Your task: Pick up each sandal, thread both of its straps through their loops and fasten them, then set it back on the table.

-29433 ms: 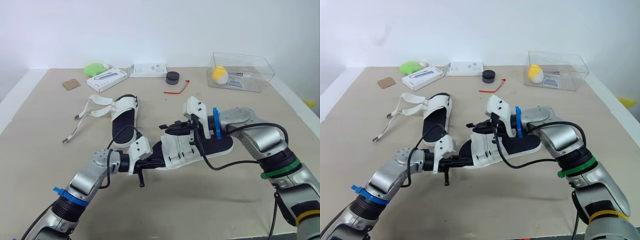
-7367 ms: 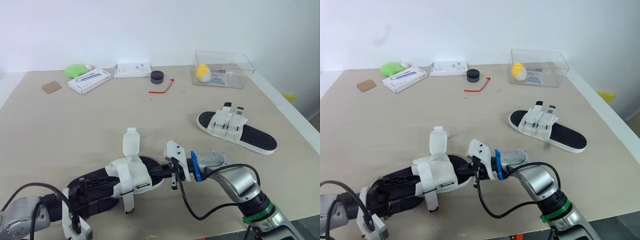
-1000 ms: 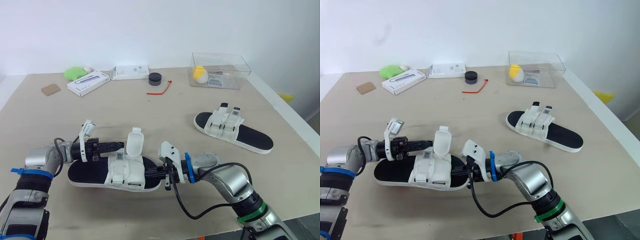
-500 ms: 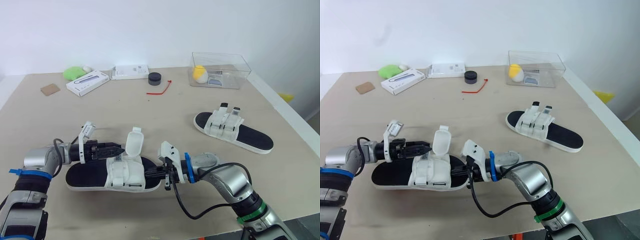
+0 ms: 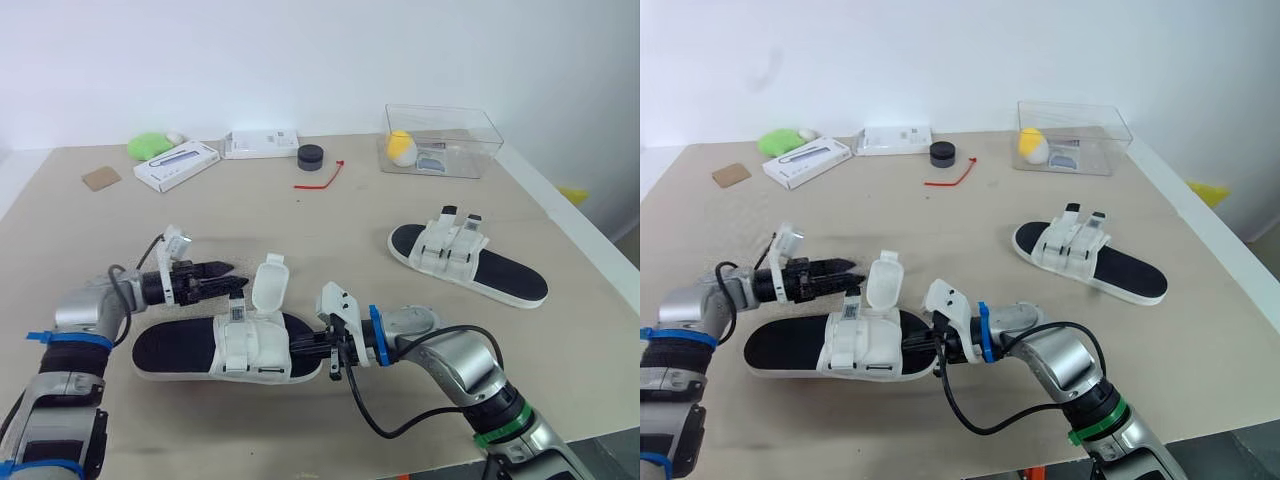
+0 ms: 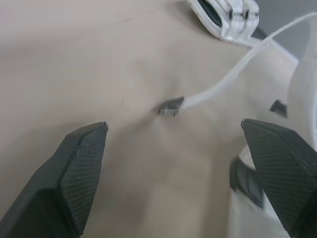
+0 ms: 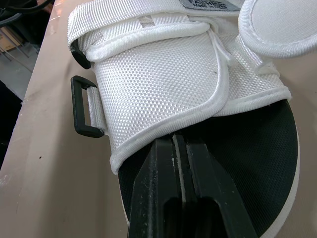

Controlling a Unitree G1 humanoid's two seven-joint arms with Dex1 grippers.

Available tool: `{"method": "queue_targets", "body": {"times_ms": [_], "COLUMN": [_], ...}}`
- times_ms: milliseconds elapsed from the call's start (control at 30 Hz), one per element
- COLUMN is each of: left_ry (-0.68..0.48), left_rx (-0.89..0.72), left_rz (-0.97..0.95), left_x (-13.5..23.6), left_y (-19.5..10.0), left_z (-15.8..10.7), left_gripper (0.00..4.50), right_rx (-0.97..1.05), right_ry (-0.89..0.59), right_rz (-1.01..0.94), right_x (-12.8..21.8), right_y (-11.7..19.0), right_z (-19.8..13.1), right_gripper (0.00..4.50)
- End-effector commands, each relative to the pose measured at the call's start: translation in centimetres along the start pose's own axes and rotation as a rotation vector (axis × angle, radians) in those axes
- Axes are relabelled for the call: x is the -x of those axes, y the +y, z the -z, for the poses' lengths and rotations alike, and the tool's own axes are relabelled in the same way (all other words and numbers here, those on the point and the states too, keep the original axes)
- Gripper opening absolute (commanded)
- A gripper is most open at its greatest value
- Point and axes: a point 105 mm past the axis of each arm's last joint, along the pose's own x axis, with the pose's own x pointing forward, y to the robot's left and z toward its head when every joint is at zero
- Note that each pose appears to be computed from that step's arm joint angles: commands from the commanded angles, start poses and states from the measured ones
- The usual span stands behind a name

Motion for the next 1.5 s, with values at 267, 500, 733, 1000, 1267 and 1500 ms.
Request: {"method": "queue_targets", "body": {"times_ms": [267,500,733,1000,1267,1500], "left_ry": [0.024,0.024,0.003,-0.081,-0.338,-0.576], "left_rx": [-0.273,-0.321,-0.334,-0.986,-1.849,-2.144], "left_rz": [0.035,0.056,0.098,0.03,0.047,0.09], "left_x": [-2.6,-3.3,-3.9,-4.2,-1.6,-0.1], "left_y": [0.2,-0.1,-1.0,-2.4,-7.5,-12.2], "left_z": [-1.3,-1.0,-1.0,-5.2,-9.4,-9.5], "left_gripper": [4.47,3.74,0.38,0.03,0.03,0.03], "right_rx": [0.011,0.008,0.011,0.002,-0.004,-0.006], "right_ry": [-0.006,-0.011,-0.012,-0.01,-0.009,-0.009], "right_rz": [0.0,0.008,0.01,0.006,0.004,0.002], "right_x": [-0.2,-0.3,-0.2,-0.2,-0.2,-0.2], "right_y": [0.0,-0.1,-0.2,-0.2,-0.2,-0.3], "right_z": [-0.2,-0.3,-0.3,-0.2,-0.1,-0.1], "right_gripper": [0.0,0.0,0.0,0.0,0.0,0.0]}}
